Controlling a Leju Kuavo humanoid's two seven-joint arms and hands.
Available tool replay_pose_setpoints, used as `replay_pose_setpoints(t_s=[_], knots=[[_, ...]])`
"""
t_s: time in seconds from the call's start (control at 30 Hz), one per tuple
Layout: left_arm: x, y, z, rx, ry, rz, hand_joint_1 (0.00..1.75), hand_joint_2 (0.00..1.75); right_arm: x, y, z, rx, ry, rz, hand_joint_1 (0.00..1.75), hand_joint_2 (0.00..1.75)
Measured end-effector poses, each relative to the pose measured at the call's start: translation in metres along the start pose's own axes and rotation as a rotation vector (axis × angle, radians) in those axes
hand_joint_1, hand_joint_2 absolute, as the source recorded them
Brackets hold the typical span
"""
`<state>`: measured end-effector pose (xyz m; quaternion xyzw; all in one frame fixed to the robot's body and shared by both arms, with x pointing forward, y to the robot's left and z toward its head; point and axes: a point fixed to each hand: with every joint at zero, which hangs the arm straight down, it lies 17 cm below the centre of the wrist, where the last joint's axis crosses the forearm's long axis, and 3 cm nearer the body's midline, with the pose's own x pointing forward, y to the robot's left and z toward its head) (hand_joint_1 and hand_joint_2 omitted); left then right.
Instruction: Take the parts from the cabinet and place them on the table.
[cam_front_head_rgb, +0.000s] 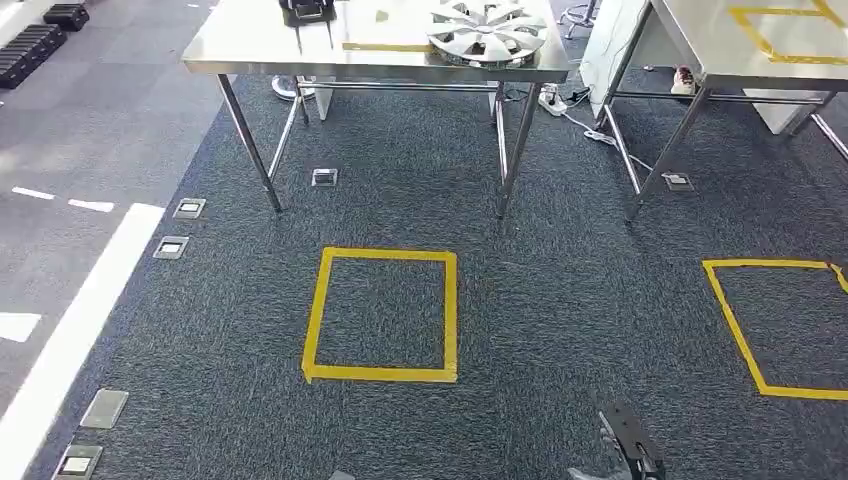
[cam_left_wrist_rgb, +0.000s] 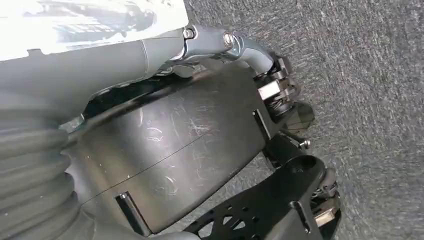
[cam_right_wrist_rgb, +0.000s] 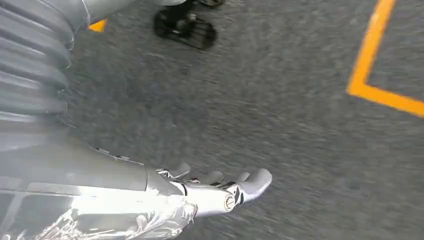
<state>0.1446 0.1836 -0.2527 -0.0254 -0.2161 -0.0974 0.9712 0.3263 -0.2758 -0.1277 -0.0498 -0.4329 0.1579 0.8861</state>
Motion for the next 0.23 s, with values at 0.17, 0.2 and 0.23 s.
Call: replay_pose_setpoints(t_s=[0.17,0.2,0.23], knots=[[-0.007,0.001,0.002,-0.015,0.007,0.015,0.00,0.00,-0.048,0.006,0.007,0.000,0.099,-0.030,0.00,0.00],[-0.008,0.001,0.003,-0.019,0.008,0.018,0.00,0.00,-0.056,0.007,0.008,0.000,0.114,-0.034,0.00,0.00],[-0.010,0.001,0.003,-0.020,0.010,0.020,0.00,0.00,-0.066,0.009,0.010,0.001,0.135,-0.040,0.00,0.00]])
